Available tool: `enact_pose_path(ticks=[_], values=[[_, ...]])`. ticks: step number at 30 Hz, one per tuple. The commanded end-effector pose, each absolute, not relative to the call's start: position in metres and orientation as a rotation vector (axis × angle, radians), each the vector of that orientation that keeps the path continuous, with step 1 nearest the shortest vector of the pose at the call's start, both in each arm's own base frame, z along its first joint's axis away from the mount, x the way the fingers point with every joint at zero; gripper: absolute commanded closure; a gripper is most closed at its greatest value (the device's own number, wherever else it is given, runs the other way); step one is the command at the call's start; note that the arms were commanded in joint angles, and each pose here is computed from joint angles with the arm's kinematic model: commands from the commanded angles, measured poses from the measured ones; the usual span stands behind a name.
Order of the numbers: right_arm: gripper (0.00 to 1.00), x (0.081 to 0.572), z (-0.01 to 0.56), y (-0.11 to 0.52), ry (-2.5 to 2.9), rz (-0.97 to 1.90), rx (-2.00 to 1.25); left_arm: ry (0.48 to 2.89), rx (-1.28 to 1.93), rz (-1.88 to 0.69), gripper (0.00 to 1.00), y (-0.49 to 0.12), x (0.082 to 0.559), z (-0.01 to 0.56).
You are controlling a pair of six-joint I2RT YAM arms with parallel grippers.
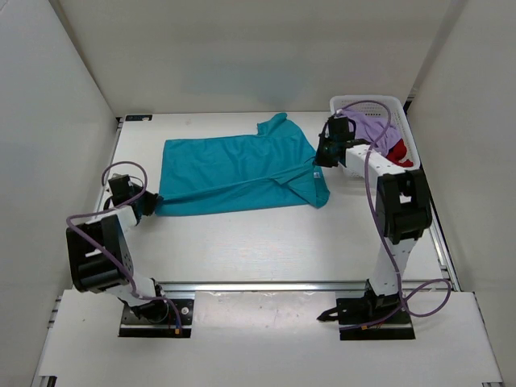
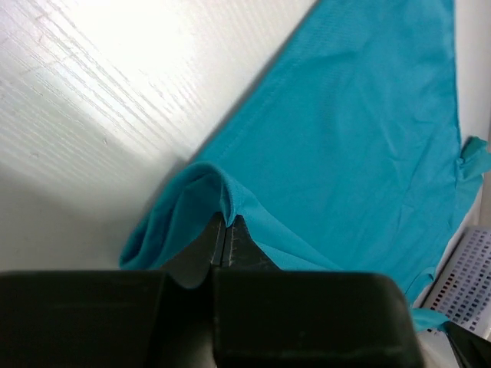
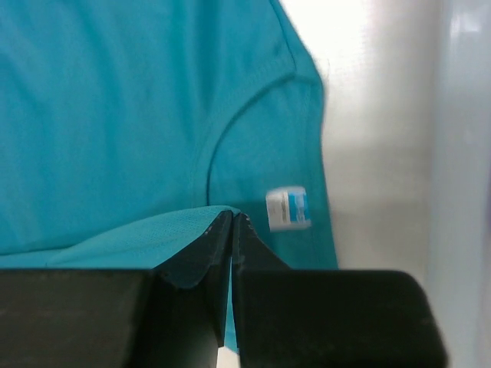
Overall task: Fold and stack the t-shirts
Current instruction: Fold the flattened tshirt in 1/3 of the way
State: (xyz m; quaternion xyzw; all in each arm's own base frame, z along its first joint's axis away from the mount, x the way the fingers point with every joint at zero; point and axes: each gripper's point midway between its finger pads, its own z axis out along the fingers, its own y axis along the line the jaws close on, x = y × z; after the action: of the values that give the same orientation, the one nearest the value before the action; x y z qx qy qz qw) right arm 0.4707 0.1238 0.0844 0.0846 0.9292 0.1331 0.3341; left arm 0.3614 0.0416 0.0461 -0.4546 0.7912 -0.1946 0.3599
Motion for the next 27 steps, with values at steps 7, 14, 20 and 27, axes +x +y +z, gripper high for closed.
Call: enact_pose_path(ticks=[7,14,20,27], values=[[0.93,0.532,0.114,0.138,2.337,0.351,0.138,1.934,-1.107,-0.584,0.5,0.048,0.391,0.08],[0.69,0.501,0.134,0.143,2.283,0.306,0.149,1.897,-1.04,-0.56,0.51,0.039,0.359,0.102],[1.0,0.425,0.084,0.137,2.337,0.477,0.234,1.98,-1.12,-0.602,0.55,0.019,0.314,0.053],[0.79,0.39,0.064,0.112,2.34,0.437,0.288,2.015,-1.149,-0.6,0.43,0.019,0.324,0.043]])
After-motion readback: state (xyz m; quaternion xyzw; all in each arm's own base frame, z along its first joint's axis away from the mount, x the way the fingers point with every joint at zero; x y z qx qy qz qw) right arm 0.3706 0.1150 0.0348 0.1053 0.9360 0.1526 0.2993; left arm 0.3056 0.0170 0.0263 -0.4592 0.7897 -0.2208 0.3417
